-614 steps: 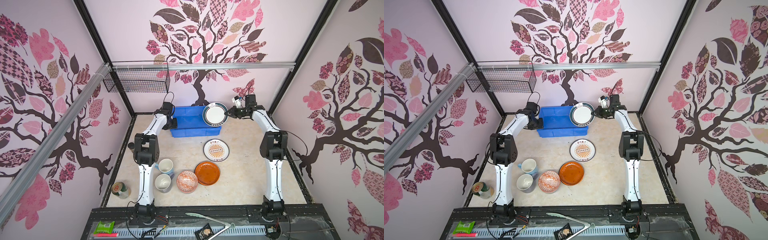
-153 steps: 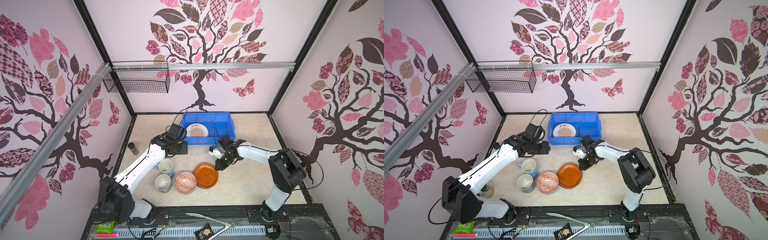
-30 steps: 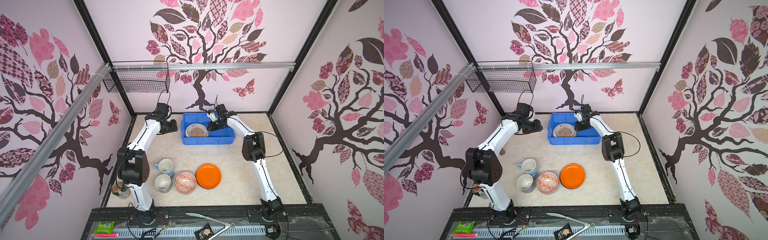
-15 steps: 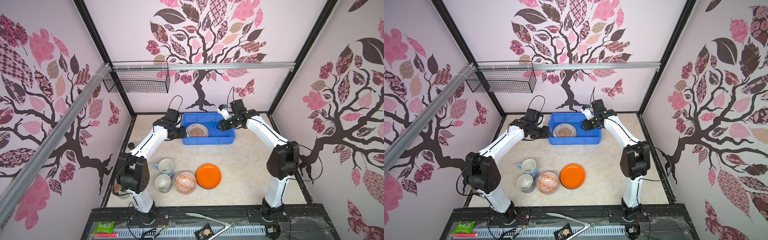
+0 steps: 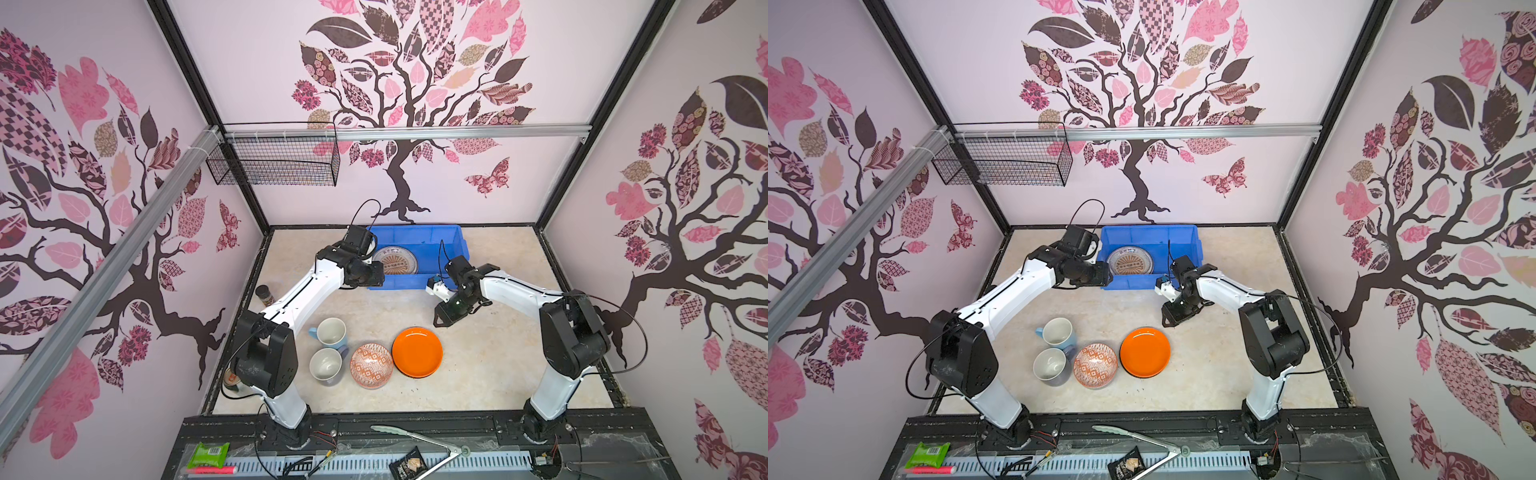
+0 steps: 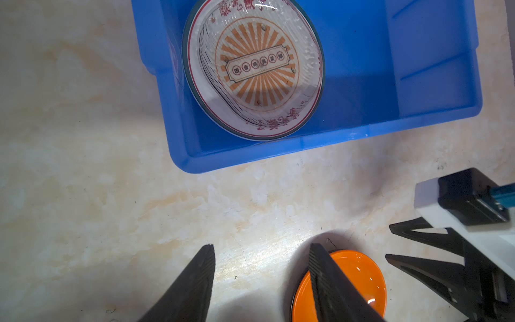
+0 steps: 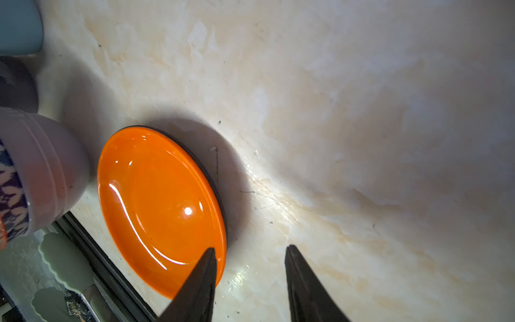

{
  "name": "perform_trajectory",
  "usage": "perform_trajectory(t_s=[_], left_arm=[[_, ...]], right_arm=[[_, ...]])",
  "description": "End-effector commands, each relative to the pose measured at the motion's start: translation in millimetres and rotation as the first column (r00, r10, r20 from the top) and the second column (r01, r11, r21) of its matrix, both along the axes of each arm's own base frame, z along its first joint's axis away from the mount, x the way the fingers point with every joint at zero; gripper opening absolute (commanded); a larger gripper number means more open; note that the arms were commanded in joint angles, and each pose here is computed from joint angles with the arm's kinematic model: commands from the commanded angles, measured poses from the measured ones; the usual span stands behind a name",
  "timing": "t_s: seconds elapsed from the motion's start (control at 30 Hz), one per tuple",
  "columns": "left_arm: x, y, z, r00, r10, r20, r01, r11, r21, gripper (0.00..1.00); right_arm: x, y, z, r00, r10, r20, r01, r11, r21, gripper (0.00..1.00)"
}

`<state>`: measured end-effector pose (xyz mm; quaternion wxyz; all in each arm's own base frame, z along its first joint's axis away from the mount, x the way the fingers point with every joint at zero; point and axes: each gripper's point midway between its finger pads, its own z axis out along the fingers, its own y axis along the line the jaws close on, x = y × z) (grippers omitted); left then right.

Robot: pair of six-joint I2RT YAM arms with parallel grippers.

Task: Place the mixed dishes into the plastic bin
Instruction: 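Raise the right gripper and move it to the orange plate on the table, then pinch the orange plate's rim with the right gripper and lift it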

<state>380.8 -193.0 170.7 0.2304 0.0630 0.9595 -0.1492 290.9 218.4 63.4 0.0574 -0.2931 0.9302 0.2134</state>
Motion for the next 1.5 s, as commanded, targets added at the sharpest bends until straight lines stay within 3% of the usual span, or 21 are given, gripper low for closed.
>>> perform_trajectory(t_s=[0.0, 0.27, 0.7, 0.93, 1.47], left_arm=[[-12, 11, -2, 0.999, 0.035, -0.009, -0.035, 0.999, 0.02, 0.58], [-33, 24, -13, 0.997, 0.071, -0.027, -0.07, 0.997, 0.029, 0.58], [-52, 34, -17, 0.995, 0.088, -0.035, -0.087, 0.996, 0.032, 0.58], [-47, 33, -13, 0.996, 0.083, -0.014, -0.083, 0.996, 0.033, 0.58], [-12, 19, 4, 0.999, 0.03, 0.033, -0.032, 0.998, 0.05, 0.58]], right_arm=[[-16, 6, -5, 0.998, 0.009, -0.058, -0.007, 0.999, 0.032, 0.42], [-47, 14, -22, 0.993, 0.052, -0.103, -0.051, 0.999, 0.015, 0.35], [-42, 10, -29, 0.995, 0.039, -0.089, -0.042, 0.999, -0.028, 0.11], [-28, 11, -17, 0.998, 0.04, -0.044, -0.042, 0.998, -0.044, 0.0], [47, 1, 32, 0.999, -0.046, -0.014, 0.047, 0.997, 0.059, 0.0]])
